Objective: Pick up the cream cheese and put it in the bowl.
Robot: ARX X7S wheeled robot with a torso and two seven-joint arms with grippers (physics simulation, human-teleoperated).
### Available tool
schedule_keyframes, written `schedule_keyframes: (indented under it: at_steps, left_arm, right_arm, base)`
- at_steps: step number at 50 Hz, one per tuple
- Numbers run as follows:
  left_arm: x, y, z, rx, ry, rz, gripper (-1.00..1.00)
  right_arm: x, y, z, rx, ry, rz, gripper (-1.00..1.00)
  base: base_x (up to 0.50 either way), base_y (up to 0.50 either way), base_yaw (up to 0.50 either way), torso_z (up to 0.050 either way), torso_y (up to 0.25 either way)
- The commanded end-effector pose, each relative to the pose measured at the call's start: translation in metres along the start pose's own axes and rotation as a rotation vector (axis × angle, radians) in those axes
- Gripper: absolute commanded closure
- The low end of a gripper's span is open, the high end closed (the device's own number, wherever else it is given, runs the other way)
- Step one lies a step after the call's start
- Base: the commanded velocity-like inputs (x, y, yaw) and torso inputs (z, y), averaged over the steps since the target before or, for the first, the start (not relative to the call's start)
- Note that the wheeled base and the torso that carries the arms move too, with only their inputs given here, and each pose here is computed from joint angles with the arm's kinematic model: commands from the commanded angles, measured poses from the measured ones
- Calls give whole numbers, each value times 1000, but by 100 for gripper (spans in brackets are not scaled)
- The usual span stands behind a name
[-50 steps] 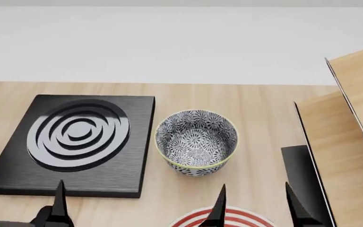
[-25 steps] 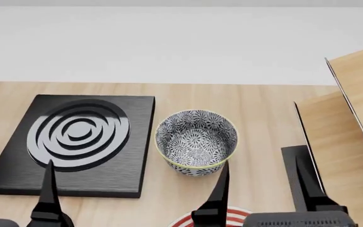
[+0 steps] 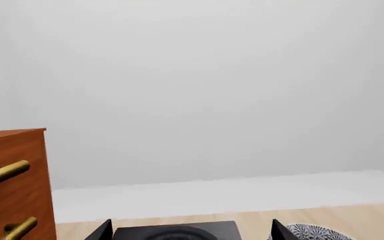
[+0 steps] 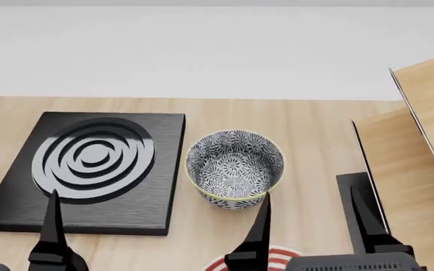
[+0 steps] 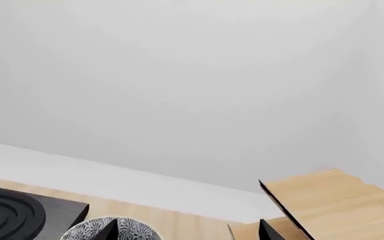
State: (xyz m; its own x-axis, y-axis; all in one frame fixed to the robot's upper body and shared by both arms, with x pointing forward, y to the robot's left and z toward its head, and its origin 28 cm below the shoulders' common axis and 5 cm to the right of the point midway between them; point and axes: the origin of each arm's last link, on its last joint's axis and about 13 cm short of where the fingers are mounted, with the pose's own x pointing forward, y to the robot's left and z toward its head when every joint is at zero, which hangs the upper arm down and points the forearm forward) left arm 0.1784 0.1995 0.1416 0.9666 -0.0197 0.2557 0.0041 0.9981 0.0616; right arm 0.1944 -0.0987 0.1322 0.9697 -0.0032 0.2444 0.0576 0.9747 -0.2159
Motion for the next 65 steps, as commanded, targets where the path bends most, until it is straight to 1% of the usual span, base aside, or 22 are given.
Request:
schedule_keyframes:
  at_steps: [1, 3, 5, 20, 24, 26, 30, 36, 40, 43, 44, 46, 50, 53, 56, 58, 61, 64, 65]
  left_arm:
    - [-1, 1, 0, -12, 8, 20, -100]
    - [-2, 0, 0, 6, 4, 15, -100]
    - [-2, 1, 2, -13, 7, 13, -100]
    - [-4, 1, 2, 0, 0, 9, -100]
    - [-5, 1, -1, 14, 4, 13, -100]
    - [-5, 1, -5, 5, 15, 11, -100]
    - [-6, 1, 4, -4, 11, 11, -100]
    - [-10, 2, 10, -5, 11, 7, -100]
    - [-13, 3, 17, 4, 35, -6, -100]
    - [-15, 6, 22, 54, 61, -1, -100]
    - [-16, 7, 28, 43, 53, -6, -100]
    - [-18, 10, 32, 47, 65, -8, -100]
    - [-23, 13, 43, 51, 119, -26, -100]
    - [-25, 15, 49, 94, 135, -41, -100]
    - [-26, 17, 56, 91, 138, -44, -100]
    - [-28, 18, 60, 97, 156, -74, -100]
    - [-32, 18, 63, 70, 197, -114, -100]
    - [-34, 19, 66, 69, 208, -133, -100]
    - [-36, 19, 68, 44, 238, -161, -100]
  right_arm:
    - [-2, 0, 2, -15, 1, 6, -100]
    - [-2, 0, 3, -15, -1, 7, -100]
    - [-2, 1, 4, -17, -2, 8, -100]
    - [-3, 1, 1, -19, -2, 12, -100]
    - [-3, 1, 1, -28, -2, 13, -100]
    - [-4, 1, 1, -27, -4, 13, -100]
    - [-3, 1, 2, -27, -5, 13, -100]
    - [-3, 2, 2, -29, -4, 19, -100]
    - [-3, 1, 2, -29, -3, 18, -100]
    - [-4, 1, 2, -26, -5, 18, -100]
    - [-4, 1, 1, -26, -5, 18, -100]
    - [-4, 2, 0, -25, -5, 19, -100]
    - [-3, 1, 1, -27, -5, 21, -100]
    - [-4, 1, 2, -25, -11, 21, -100]
    - [-4, 2, 0, -26, -6, 21, -100]
    - [-5, 2, 0, -26, -4, 20, -100]
    - [-6, 0, 1, -27, -7, 18, -100]
    - [-5, 1, 1, -30, -7, 18, -100]
    - [-5, 1, 1, -29, -7, 19, -100]
  base:
    - [0, 0, 0, 9, -205]
    - [0, 0, 0, 13, -226]
    - [0, 0, 0, 12, -226]
    - [0, 0, 0, 13, -226]
    - [0, 0, 0, 13, -227]
    - [0, 0, 0, 13, -228]
    - [0, 0, 0, 13, -199]
    - [0, 0, 0, 1, -6]
    - [0, 0, 0, 0, 0]
    - [0, 0, 0, 0, 0]
    - [0, 0, 0, 0, 0]
    - [0, 0, 0, 0, 0]
    - [0, 0, 0, 0, 0]
    - [0, 0, 0, 0, 0]
    - [0, 0, 0, 0, 0]
    - [0, 0, 0, 0, 0]
    - [0, 0, 0, 0, 0]
    - [0, 0, 0, 0, 0]
    - [0, 0, 0, 0, 0]
